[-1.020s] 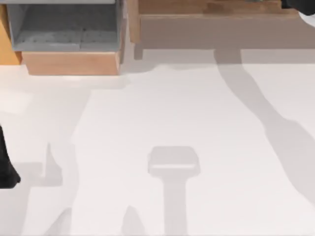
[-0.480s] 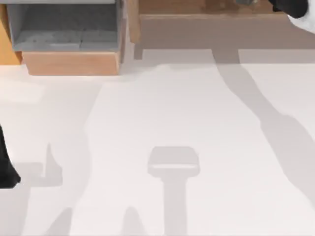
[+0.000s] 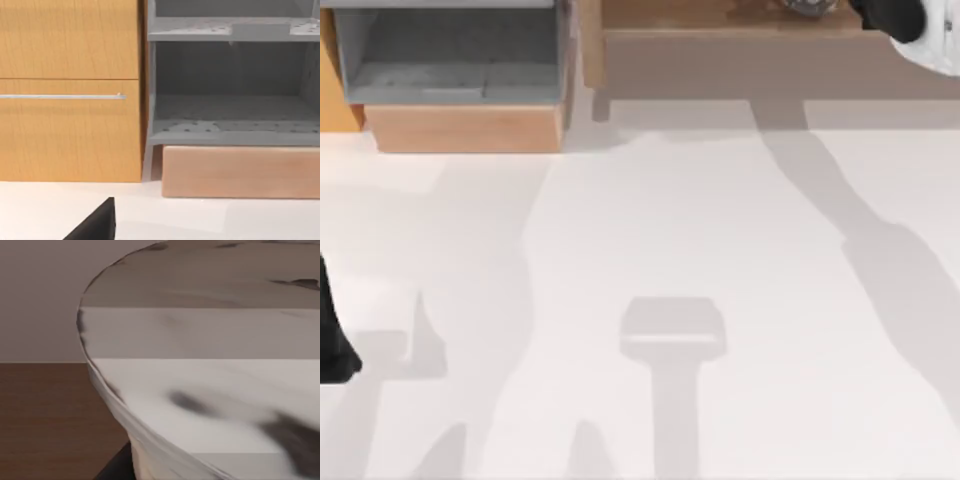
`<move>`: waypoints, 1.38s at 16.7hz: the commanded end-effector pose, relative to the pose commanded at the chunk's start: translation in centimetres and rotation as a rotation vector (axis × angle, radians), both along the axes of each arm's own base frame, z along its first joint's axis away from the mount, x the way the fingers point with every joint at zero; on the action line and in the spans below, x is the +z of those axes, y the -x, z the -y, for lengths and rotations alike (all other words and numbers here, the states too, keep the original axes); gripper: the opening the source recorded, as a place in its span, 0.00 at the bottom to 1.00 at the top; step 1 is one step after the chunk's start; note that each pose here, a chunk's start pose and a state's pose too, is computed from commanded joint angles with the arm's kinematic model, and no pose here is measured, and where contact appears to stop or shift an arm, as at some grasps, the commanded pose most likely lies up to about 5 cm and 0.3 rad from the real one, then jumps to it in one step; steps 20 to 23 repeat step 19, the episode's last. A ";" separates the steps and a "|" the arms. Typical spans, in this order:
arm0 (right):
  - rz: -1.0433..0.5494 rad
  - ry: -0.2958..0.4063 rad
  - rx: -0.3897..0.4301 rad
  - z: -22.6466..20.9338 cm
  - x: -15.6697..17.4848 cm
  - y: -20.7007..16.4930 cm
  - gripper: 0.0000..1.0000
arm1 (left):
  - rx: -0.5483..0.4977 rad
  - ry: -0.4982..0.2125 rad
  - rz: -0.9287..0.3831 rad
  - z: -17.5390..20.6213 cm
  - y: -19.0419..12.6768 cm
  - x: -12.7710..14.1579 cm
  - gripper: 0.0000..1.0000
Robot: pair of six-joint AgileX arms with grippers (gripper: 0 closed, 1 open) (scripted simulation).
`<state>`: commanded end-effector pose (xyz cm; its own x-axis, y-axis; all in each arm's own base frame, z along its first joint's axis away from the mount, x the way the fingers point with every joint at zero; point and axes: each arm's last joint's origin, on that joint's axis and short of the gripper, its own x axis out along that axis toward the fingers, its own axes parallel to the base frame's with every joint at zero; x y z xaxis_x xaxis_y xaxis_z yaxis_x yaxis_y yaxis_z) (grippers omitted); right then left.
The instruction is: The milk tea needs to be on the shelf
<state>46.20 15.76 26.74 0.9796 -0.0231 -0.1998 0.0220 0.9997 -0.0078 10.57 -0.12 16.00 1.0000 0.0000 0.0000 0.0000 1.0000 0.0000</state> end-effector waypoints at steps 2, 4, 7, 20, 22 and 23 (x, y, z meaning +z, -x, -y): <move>0.000 0.000 0.000 0.0 0.0 0.0 0.15 | 0.000 0.000 0.000 0.0 0.0 0.0 1.00; 0.000 0.000 0.000 0.0 0.0 0.0 0.30 | 0.000 0.000 0.000 0.0 0.0 0.0 1.00; 0.000 0.000 0.000 0.0 0.0 0.0 0.53 | 0.000 0.000 0.000 0.0 0.0 0.0 1.00; 0.000 0.000 0.000 0.0 0.0 0.0 1.00 | 0.000 0.000 0.000 0.0 0.0 0.0 1.00; 0.000 0.000 0.000 0.0 0.0 0.0 1.00 | 0.000 0.000 0.000 0.0 0.0 0.0 1.00; 0.000 0.000 0.000 0.0 0.0 0.0 1.00 | 0.000 0.000 0.000 0.0 0.0 0.0 1.00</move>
